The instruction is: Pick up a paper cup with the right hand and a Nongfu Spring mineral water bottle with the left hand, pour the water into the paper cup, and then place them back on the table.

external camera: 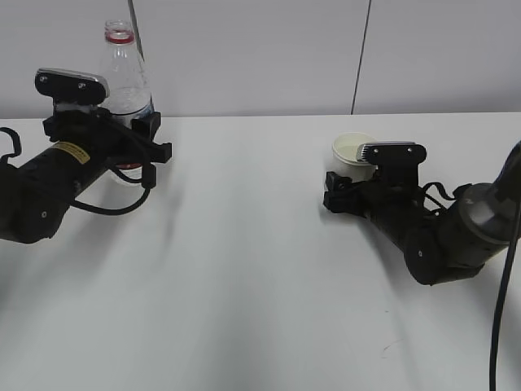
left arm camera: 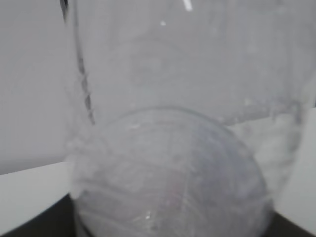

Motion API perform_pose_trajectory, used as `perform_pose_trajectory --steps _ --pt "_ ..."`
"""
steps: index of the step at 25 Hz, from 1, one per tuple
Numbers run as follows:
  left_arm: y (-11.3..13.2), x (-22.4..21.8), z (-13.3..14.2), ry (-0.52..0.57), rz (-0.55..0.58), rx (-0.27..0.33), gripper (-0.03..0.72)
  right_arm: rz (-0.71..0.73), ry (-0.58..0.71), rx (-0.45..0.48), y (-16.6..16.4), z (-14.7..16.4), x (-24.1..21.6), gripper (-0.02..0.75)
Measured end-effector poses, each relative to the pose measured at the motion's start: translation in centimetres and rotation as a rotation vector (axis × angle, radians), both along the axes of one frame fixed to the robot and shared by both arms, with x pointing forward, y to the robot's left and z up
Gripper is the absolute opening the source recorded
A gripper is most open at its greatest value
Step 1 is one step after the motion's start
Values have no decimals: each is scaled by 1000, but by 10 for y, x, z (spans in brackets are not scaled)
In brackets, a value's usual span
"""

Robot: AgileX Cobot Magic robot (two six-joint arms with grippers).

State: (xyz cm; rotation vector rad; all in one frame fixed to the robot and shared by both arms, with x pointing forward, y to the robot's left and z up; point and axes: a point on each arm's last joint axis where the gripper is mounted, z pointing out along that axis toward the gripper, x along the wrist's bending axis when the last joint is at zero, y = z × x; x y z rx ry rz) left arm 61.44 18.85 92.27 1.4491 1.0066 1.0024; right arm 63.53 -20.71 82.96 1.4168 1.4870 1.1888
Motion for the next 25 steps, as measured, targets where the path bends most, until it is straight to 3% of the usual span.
perform_pose_trajectory --steps 7,25 --pt "0 0 0 1 0 1 380 20 21 -12 -1 -2 -9 631" --pt "0 0 -9 39 6 11 380 82 -13 -33 -12 32 -72 601"
